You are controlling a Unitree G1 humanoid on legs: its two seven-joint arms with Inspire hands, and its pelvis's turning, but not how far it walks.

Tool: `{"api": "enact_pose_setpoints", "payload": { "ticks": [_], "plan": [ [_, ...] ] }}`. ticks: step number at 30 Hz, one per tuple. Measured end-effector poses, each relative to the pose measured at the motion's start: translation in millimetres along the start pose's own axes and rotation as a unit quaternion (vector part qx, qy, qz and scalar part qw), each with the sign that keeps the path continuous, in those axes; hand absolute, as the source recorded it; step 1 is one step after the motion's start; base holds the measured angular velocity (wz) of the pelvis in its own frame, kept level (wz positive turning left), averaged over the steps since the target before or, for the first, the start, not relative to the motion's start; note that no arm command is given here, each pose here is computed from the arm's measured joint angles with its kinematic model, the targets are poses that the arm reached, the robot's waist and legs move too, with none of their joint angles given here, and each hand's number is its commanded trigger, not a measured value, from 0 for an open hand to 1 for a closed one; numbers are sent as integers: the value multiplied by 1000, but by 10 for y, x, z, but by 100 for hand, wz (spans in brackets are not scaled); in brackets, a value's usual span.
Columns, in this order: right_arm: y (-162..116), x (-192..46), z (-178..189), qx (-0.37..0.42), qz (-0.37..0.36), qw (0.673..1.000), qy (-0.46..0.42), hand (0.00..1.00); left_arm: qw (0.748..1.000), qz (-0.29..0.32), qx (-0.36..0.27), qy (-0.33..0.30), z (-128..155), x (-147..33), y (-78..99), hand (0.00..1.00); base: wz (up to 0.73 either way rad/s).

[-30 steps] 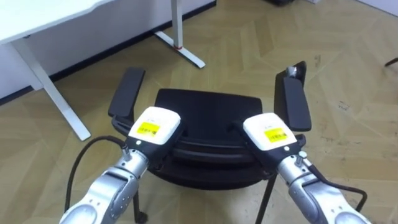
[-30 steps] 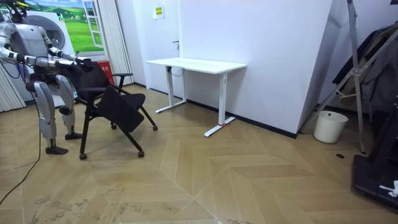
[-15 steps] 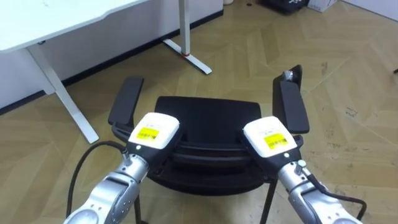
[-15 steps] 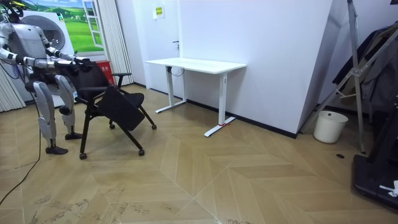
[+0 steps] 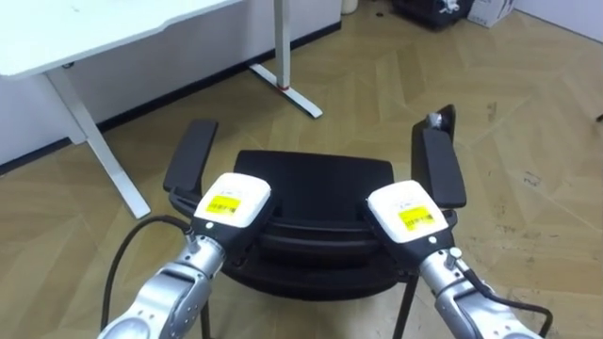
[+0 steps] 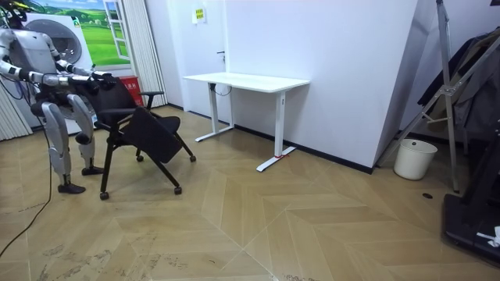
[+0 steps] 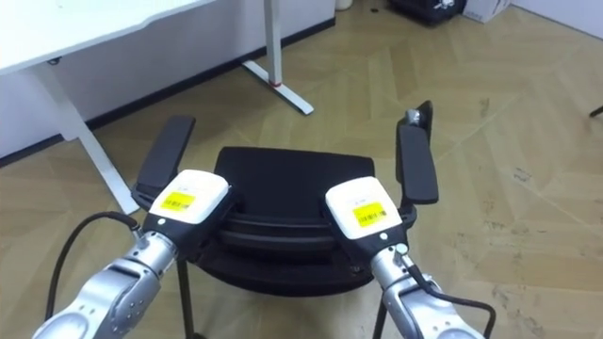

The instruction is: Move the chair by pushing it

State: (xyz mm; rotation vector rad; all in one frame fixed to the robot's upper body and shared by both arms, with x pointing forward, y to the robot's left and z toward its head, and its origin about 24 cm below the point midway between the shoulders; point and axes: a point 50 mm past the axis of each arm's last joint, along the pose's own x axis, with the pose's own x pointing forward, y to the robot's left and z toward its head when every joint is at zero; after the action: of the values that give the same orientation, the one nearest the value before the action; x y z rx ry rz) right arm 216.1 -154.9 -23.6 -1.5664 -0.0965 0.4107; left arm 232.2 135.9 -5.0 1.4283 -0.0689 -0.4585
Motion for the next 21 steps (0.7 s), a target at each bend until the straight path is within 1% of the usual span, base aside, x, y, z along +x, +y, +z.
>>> {"api": "enact_pose_setpoints", "payload": {
  "ticks": [5,10,14,16,19,21],
  "plan": [
    [52,0,34,15,8,1000,-3,100,1000,-7,4,0,-36,-14,-7,100,23],
    [108,-37,35,16,9,1000,-8,100,1000,-16,-2,4,-45,-20,-79,100,31],
    [115,-51,38,15,5,1000,-13,100,1000,-8,-5,4,-40,-36,-89,100,17],
    [109,-71,4,8,-1,1000,-16,100,1000,-6,-10,1,-17,-41,-101,100,4],
    [159,-131,3,9,5,1000,-15,100,1000,-9,-16,-3,9,-101,-150,100,-51],
    [141,-131,16,9,0,1000,-18,100,1000,-4,-13,-4,0,-119,-124,100,-19]
  ]
}}
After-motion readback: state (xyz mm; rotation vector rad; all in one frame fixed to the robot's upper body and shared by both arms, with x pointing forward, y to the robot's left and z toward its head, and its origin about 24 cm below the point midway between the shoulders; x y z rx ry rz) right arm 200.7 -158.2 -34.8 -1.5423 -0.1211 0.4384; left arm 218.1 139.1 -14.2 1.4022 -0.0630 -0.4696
